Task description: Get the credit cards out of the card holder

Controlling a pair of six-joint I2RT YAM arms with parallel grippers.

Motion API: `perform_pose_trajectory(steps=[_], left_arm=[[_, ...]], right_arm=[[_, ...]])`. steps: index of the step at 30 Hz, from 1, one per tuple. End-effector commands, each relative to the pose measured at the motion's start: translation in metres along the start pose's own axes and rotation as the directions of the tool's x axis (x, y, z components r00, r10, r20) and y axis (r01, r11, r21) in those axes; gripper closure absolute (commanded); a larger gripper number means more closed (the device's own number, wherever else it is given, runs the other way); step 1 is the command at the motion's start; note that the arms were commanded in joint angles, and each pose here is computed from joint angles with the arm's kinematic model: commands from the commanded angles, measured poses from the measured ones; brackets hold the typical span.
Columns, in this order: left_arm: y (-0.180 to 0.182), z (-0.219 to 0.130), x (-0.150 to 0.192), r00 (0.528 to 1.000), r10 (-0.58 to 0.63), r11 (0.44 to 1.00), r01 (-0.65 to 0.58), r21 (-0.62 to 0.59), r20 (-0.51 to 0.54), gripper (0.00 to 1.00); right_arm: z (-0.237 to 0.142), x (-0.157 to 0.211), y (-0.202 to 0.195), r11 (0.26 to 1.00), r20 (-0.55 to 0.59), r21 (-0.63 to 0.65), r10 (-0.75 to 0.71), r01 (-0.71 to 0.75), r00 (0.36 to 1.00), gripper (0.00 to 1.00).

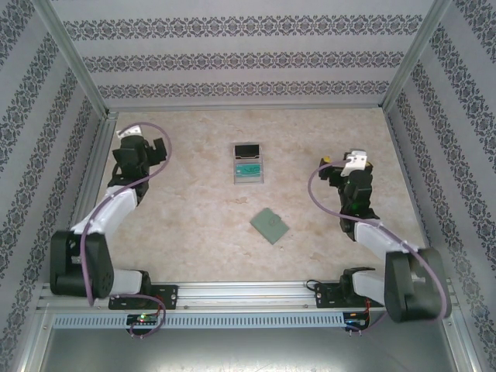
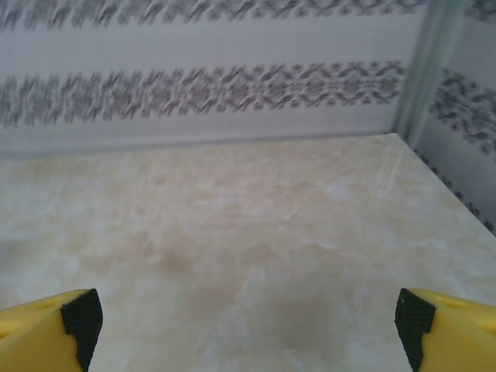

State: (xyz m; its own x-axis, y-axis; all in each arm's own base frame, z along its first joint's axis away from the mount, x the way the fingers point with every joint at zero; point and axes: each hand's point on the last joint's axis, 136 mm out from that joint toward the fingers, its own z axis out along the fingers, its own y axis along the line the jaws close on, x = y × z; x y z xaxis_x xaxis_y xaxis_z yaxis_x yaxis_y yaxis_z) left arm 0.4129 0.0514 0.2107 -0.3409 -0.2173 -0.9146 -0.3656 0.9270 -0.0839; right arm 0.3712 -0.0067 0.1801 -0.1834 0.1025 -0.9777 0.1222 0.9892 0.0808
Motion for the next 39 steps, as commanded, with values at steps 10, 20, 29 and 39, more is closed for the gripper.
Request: perform_pose_trajectory(steps=[10, 20, 29, 39], left_arm=[[-0.004, -0.068, 0.048, 0.879, -0.348, 0.93, 0.369, 0.001, -0.326, 0.01], [-0.072, -0.125, 0.1, 0.905, -0.161, 0.944, 0.258, 0.208, -0.393, 0.0], [-0.098, -0.153, 0.154, 0.902, 0.016, 0.951, 0.12, 0.286, -0.431, 0.0], [-0.107, -0.162, 0.171, 0.894, 0.116, 0.933, 0.051, 0.356, -0.432, 0.01]], right_arm=[[-0.066, -0.026, 0.016, 0.894, -0.113, -0.085, 0.429, -0.439, 0.896, 0.02], [-0.095, 0.038, 0.082, 0.978, -0.435, -0.124, 0.099, -0.168, 0.895, 0.02], [-0.117, 0.122, 0.138, 0.961, -0.679, -0.24, -0.066, -0.136, 0.732, 0.02], [-0.15, 0.188, 0.181, 0.944, -0.772, -0.303, -0.164, -0.128, 0.614, 0.02]])
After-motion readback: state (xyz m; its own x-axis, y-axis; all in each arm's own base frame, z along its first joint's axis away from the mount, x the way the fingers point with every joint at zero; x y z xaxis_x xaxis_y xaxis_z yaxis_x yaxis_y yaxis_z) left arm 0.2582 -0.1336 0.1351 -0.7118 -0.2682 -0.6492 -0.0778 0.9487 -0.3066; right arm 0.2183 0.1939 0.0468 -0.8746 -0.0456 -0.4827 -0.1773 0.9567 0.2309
